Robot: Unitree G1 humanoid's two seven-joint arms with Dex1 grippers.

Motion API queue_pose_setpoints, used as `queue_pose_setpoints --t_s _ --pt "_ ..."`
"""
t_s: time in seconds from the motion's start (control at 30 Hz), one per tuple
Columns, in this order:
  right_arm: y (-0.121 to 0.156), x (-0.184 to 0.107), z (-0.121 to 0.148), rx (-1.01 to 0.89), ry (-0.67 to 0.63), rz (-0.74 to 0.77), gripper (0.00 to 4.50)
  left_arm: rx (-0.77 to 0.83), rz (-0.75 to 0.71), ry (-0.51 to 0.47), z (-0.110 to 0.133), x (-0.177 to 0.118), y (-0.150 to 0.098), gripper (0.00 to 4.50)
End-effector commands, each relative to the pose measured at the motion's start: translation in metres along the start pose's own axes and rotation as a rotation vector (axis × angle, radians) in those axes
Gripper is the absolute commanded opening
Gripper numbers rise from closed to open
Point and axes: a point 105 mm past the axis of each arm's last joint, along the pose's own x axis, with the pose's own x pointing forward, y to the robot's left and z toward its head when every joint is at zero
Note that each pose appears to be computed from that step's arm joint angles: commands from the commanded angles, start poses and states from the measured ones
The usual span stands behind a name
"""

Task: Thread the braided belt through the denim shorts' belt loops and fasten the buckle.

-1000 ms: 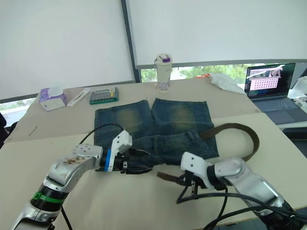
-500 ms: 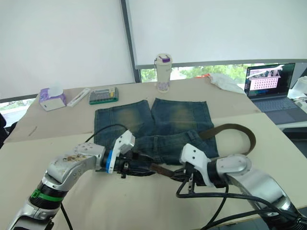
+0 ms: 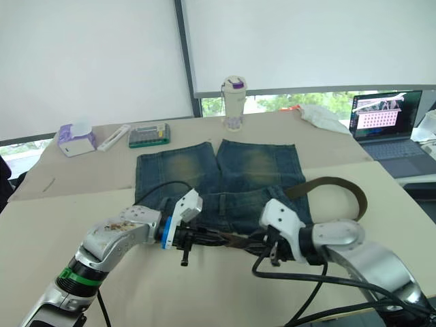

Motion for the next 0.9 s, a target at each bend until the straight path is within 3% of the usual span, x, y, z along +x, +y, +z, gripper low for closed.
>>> queue_pose_setpoints --t_s 0.03,0.13,0.23,0.5,0.9 --pt "0.008 -0.026 0.023 0.027 -0.126 -0.073 2.50 -0.056 0.063 -0.045 0.012 0.000 0.009 0.00" --pt "0.025 -0.034 0.028 0.084 -0.189 -0.063 2.50 -0.142 0.078 -0.067 0.013 0.005 0.012 0.00" --pt "0.042 -0.023 0.023 0.174 -0.212 -0.042 2.50 -0.231 0.020 -0.167 0.030 0.007 0.006 0.00" --pt "0.043 -0.004 0.005 0.422 -0.286 -0.098 2.50 -0.348 -0.056 -0.276 0.056 0.002 0.000 0.00" --pt "0.020 -0.015 0.041 0.586 -0.602 -0.118 2.50 -0.362 -0.071 -0.243 0.049 -0.003 -0.010 0.00"
